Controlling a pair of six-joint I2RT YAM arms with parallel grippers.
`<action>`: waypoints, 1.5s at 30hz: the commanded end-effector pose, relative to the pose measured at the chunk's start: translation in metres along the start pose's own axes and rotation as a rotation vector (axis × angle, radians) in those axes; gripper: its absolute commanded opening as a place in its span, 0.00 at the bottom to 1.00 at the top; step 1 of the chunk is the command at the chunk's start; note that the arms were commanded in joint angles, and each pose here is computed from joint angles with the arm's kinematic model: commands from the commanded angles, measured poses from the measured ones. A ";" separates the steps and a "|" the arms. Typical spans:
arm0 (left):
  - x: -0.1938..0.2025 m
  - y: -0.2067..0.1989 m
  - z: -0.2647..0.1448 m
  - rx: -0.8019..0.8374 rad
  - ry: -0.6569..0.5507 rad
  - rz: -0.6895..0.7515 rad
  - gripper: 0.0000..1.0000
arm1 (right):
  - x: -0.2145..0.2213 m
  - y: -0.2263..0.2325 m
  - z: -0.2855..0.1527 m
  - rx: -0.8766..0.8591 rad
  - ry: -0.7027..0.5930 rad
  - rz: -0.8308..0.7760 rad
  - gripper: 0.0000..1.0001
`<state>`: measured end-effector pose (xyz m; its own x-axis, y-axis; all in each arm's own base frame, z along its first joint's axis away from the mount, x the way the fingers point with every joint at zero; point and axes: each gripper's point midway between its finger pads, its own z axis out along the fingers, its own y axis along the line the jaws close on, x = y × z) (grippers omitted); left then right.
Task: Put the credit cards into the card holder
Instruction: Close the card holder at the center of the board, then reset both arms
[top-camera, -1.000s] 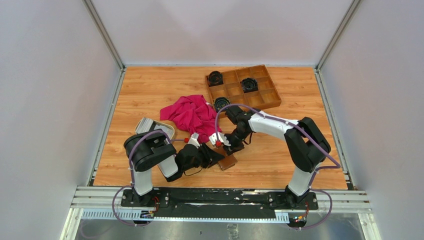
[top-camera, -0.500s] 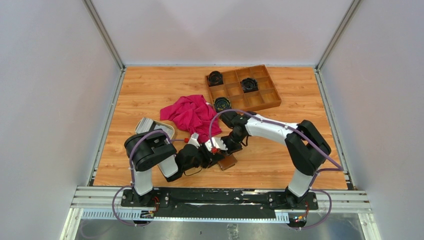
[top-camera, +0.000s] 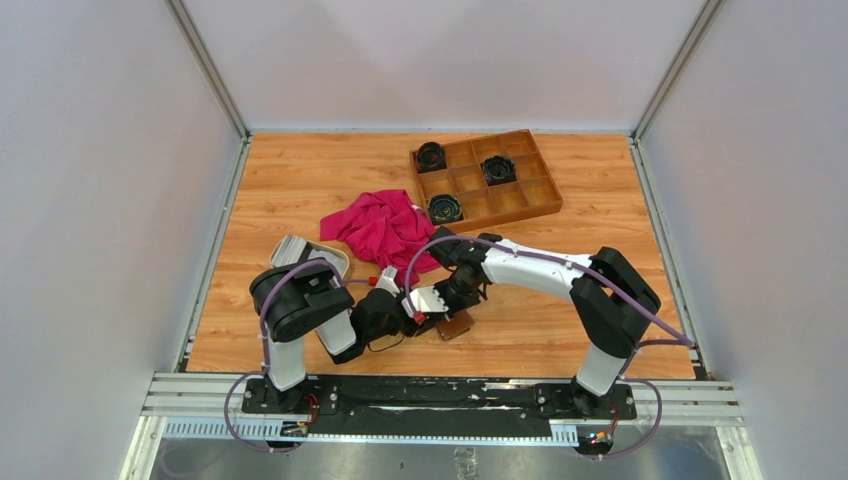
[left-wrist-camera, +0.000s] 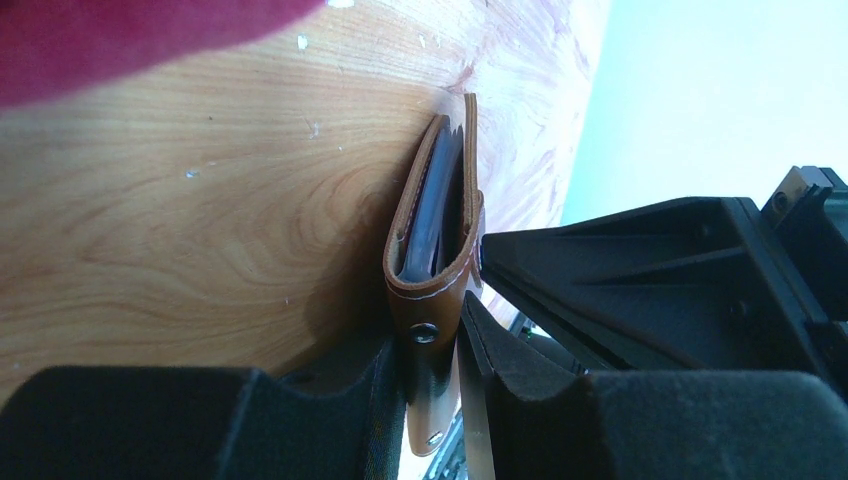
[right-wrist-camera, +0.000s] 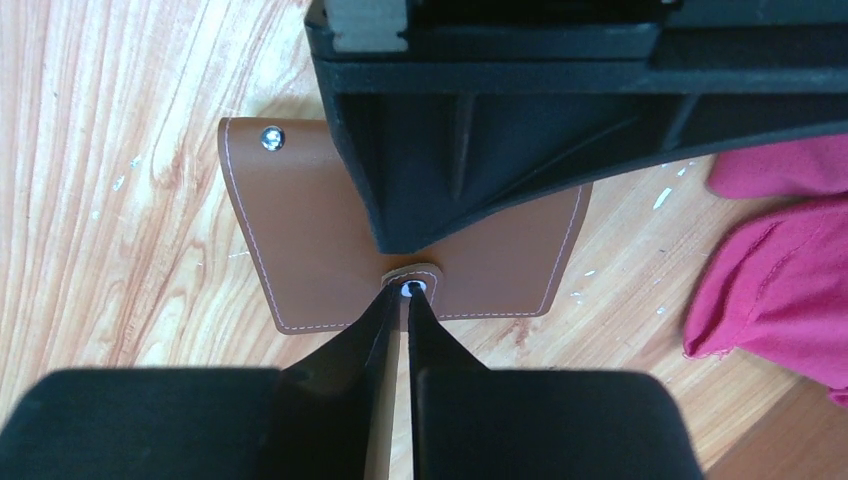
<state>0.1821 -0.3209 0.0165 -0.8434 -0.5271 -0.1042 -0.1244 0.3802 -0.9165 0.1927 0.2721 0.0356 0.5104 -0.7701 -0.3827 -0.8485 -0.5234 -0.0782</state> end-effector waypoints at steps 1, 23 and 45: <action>0.006 0.075 -0.015 -0.261 0.021 0.038 0.29 | -0.005 0.038 0.038 -0.144 0.007 -0.019 0.08; -0.013 0.063 -0.027 -0.226 -0.014 0.223 0.47 | 0.000 0.000 -0.094 0.216 -0.265 0.264 0.59; -0.136 -0.159 -0.198 -0.243 -0.482 1.160 1.00 | 0.051 0.000 -0.278 0.746 -0.498 0.800 0.87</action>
<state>0.2174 -0.2053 0.2320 -0.3557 -0.2058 -0.9117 0.4347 0.8271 -0.3563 0.2596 0.1426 0.2480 -0.0585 -0.5508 -0.8326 -0.9010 0.3883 -0.1936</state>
